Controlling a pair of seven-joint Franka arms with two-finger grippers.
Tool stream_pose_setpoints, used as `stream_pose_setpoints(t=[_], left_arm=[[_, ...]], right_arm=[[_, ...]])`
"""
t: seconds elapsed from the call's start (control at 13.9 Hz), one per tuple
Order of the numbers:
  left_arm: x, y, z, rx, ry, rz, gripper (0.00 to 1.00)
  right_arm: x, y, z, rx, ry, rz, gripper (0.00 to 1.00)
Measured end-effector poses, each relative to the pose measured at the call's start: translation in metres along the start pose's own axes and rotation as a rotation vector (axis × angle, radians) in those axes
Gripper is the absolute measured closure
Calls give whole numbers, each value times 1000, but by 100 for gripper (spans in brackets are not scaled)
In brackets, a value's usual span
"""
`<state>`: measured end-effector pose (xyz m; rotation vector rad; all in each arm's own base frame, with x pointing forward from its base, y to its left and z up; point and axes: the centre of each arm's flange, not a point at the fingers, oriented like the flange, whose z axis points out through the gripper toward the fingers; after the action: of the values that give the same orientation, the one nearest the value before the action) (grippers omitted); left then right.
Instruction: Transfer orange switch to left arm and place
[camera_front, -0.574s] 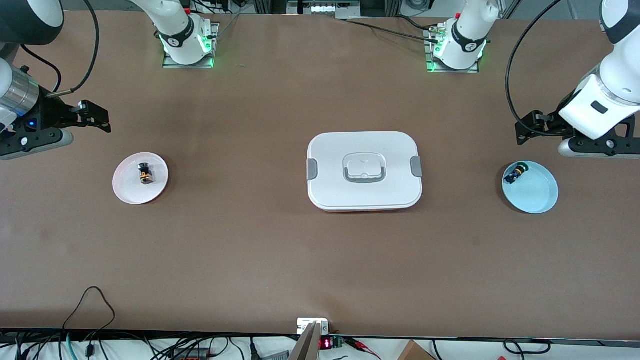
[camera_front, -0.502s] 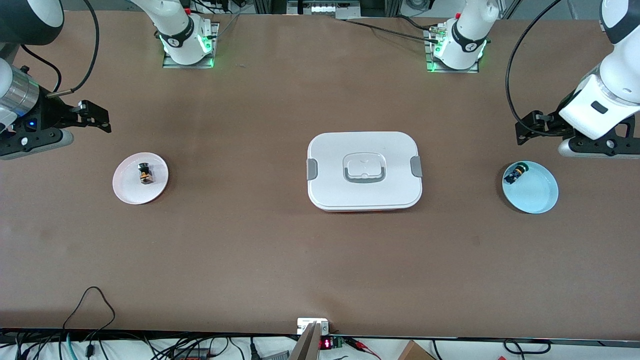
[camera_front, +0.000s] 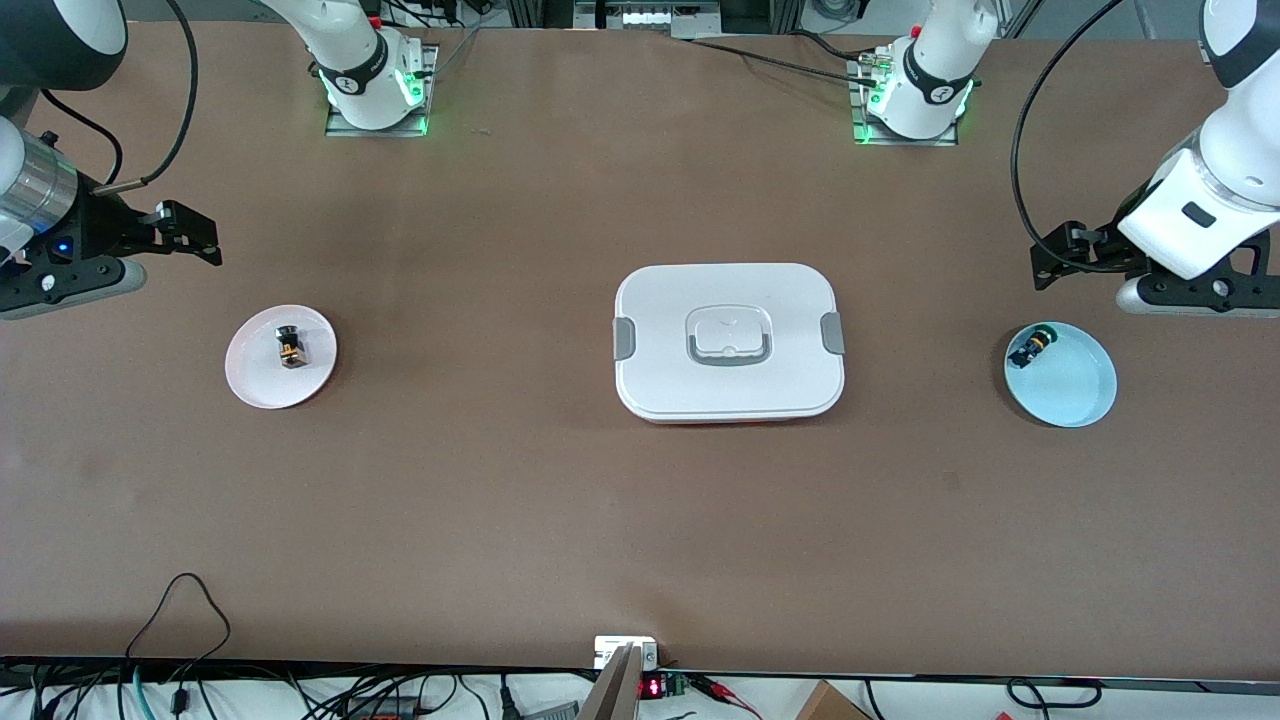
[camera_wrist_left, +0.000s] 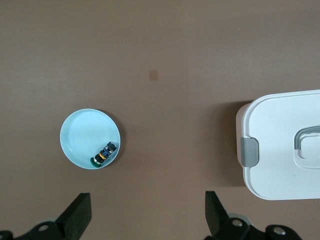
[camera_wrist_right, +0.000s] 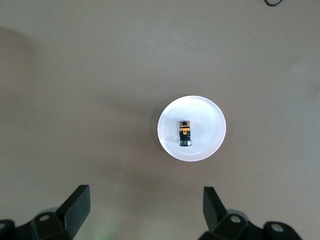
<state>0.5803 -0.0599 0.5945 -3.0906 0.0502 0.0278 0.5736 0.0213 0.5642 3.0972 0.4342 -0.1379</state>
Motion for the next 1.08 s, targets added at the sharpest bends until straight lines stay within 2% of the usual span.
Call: stream_pose_setpoints(t=[0.43, 0.5, 0.72, 0.93, 1.08], left_arm=[[0, 0, 0, 0, 0, 0, 0], [0, 0, 0, 0, 0, 0, 0], [0, 0, 0, 0, 1, 0, 0], [0, -1, 0, 0, 1, -1, 0], [0, -1, 0, 0, 1, -1, 0]], right_arm=[[14, -14, 10, 10, 10, -33, 0], [20, -20, 18, 9, -2, -46, 0], [43, -23, 67, 4, -84, -89, 0], [55, -14, 100, 15, -136, -225, 0], [58, -9, 104, 6, -145, -403, 0]])
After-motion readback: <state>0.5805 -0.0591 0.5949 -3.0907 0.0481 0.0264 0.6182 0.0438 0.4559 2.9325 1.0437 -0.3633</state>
